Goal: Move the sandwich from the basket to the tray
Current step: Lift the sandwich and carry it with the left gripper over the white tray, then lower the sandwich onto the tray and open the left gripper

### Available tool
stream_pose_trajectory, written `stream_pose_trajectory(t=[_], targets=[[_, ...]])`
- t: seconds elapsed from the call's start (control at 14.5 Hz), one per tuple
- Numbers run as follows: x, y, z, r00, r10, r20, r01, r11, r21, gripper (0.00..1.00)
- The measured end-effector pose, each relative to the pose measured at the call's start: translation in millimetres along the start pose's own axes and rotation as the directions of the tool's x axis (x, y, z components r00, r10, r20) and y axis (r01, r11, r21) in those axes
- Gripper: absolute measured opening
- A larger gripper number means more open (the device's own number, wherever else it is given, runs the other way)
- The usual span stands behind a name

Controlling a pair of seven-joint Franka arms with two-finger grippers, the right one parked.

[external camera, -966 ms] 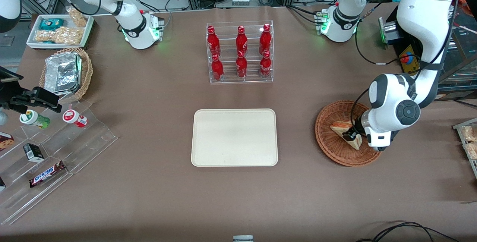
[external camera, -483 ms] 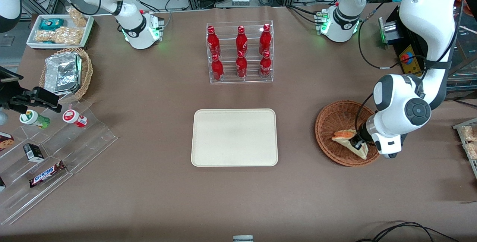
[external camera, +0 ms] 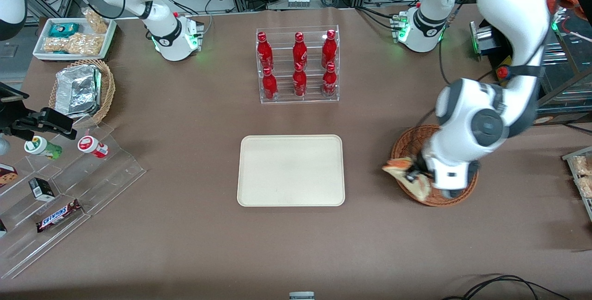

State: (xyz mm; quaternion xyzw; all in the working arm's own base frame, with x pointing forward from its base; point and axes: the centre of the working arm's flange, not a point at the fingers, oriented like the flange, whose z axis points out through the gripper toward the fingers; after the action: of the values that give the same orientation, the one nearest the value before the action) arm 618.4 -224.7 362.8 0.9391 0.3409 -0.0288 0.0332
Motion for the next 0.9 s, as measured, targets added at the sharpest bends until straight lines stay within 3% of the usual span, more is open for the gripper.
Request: stream_pose_trajectory(t=[0.21,0.41,0.69,0.9], targets=[[-62.7,40.8,26.9,0.986,0.162,-0.032,-0.161,0.986,0.054,0.15],[-130.0,84.3,69.1,0.948,0.315,-0.038,-0.310,0.946,0.094,0.15],[-203.2,136.4,114.7,0.884,0.463,-0.065,-0.455,0.884,0.112,0.15],[-236.3,157.7,136.7,0.857,0.511,-0.070,-0.503,0.858,0.107,0.15]])
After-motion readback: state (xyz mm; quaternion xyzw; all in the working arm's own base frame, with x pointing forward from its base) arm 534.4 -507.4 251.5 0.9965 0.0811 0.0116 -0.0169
